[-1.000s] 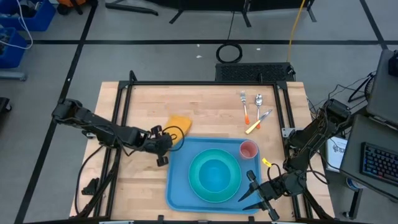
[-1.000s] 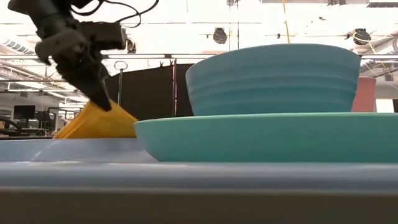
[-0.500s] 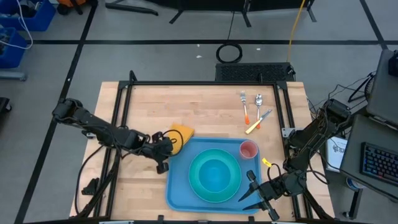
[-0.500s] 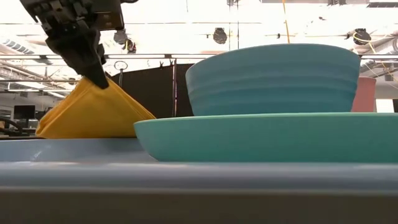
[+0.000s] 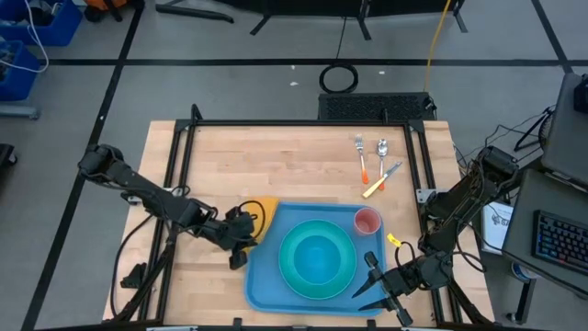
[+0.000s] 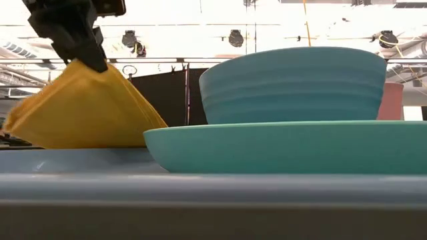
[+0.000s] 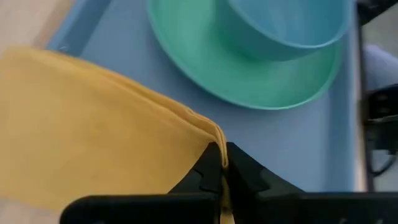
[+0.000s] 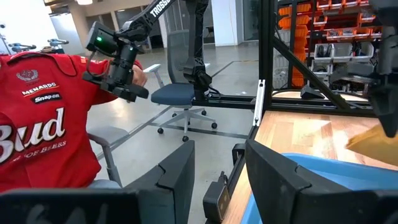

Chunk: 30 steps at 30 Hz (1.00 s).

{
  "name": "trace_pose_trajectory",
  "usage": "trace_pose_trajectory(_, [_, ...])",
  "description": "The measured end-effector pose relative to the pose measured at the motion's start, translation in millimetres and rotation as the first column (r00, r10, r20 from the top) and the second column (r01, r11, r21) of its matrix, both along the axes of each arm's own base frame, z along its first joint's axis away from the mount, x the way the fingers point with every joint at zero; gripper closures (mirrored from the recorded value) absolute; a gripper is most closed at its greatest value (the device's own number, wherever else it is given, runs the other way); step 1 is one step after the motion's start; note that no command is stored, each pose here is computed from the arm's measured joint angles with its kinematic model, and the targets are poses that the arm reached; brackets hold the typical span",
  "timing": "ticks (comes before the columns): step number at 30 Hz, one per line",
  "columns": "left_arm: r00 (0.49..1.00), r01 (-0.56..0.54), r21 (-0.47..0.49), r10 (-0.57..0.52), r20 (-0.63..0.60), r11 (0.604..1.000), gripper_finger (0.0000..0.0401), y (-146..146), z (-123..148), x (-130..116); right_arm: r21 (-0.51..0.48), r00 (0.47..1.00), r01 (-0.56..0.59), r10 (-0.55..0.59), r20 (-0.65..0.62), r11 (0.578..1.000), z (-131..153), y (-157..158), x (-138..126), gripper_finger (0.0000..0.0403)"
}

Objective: Set up tray
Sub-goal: Put the napkin to the left side of the plate on the tray

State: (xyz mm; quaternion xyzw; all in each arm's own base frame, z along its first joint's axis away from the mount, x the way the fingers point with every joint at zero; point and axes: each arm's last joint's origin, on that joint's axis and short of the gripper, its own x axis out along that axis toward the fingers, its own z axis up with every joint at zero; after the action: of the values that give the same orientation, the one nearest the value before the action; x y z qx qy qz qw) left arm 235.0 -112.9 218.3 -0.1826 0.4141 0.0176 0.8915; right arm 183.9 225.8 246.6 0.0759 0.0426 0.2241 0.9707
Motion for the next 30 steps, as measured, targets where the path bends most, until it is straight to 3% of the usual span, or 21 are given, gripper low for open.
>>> trace_pose_trajectory(10, [1.0, 0.01, -0.039, -0.009, 0.01, 0.999, 0.0395, -10, -1, 0, 0.0, 1.0, 0.0, 0.0, 0.0, 1.0, 0, 0, 0, 0.0269])
trace_pose_trajectory(16, [0.998, 0.069, -0.09, -0.068, 0.014, 0.994, 0.0393, -27, -19, 14, 0.0, 1.0, 0.0, 0.0, 0.0, 1.0, 0, 0, 0, 0.0269])
trace_pose_trajectory(23, [0.991, 0.09, -0.077, -0.097, -0.092, 0.993, 0.0394, -35, -49, 20, 0.001, 1.0, 0.0, 0.0, 0.0, 1.0, 0, 0, 0, 0.0269])
trace_pose_trajectory(30, [0.989, 0.131, -0.119, -0.138, -0.054, 0.984, 0.0395, -44, -57, 27, 0.001, 1.0, 0.002, -0.002, 0.0, 1.0, 0, 0, 0, 0.0269])
